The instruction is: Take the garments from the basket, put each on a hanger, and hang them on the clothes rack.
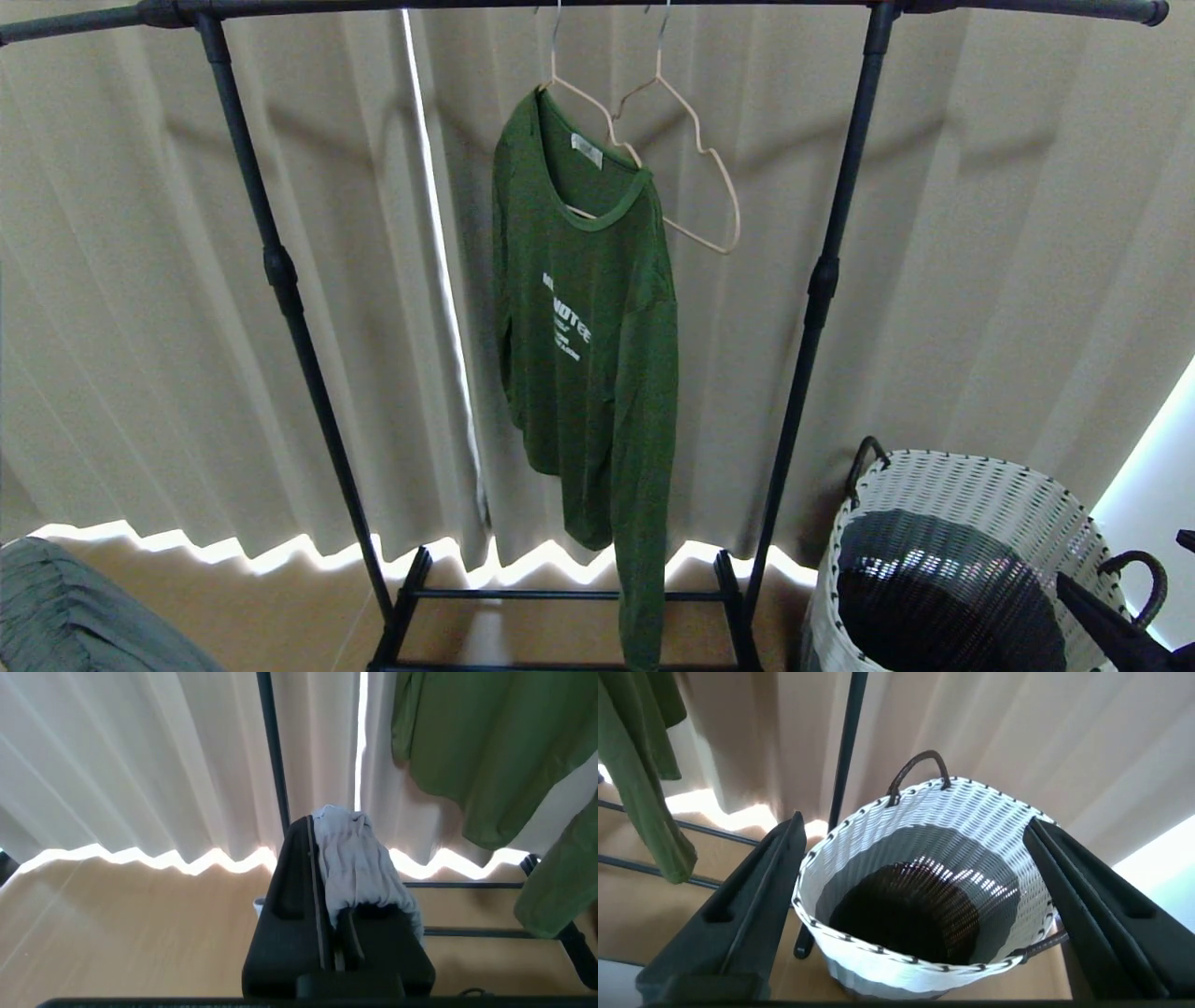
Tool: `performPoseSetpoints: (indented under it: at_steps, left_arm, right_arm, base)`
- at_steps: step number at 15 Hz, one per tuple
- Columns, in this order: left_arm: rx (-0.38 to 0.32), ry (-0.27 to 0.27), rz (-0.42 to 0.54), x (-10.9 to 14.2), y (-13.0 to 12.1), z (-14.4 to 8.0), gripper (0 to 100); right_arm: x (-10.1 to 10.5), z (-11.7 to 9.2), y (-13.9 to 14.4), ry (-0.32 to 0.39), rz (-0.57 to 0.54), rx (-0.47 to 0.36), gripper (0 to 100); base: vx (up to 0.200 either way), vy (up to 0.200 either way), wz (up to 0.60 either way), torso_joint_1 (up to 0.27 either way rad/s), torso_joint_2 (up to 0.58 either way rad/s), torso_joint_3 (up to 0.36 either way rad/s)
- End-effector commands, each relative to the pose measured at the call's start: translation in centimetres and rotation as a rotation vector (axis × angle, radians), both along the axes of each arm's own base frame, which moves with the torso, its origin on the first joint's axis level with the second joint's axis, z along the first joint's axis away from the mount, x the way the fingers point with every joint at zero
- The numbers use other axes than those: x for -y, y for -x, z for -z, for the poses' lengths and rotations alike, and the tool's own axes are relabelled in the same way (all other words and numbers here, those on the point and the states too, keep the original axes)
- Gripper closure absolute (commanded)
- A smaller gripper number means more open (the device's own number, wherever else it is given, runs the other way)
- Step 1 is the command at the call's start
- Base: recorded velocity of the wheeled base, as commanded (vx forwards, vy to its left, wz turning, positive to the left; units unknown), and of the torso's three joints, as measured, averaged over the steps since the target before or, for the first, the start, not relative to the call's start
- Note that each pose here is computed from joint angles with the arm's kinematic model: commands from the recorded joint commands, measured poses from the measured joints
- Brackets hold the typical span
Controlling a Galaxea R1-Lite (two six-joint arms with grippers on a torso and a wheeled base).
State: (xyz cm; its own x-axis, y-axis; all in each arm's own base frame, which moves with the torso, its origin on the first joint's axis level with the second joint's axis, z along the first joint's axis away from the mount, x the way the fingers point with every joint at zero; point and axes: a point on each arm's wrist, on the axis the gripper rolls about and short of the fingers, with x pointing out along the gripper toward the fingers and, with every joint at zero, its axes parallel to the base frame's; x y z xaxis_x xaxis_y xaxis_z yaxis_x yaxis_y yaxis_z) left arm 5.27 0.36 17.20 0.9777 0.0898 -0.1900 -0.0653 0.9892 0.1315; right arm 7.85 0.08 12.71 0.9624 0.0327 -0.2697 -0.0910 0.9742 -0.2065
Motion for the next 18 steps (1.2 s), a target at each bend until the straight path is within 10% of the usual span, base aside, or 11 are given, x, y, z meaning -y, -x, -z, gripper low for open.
performPoseSetpoints:
  at_steps: [1, 18]
  left_arm:
    - [0.003, 0.0, -0.001, 0.0, 0.06, -0.01, 100]
    - [-0.001, -0.002, 0.004, 0.02, 0.2, 0.23, 100]
  right_arm:
    - [0.0, -0.01, -0.07, 0.0, -0.001, -0.003, 0]
    - [-0.02, -0.13, -0.02, 0.0, -0.003, 0.008, 0]
  base:
    - [0.0, 0.0, 0.0, 0.0, 0.0, 0.0]
    - [0.0, 0.0, 0.0, 0.146, -0.4, -0.258]
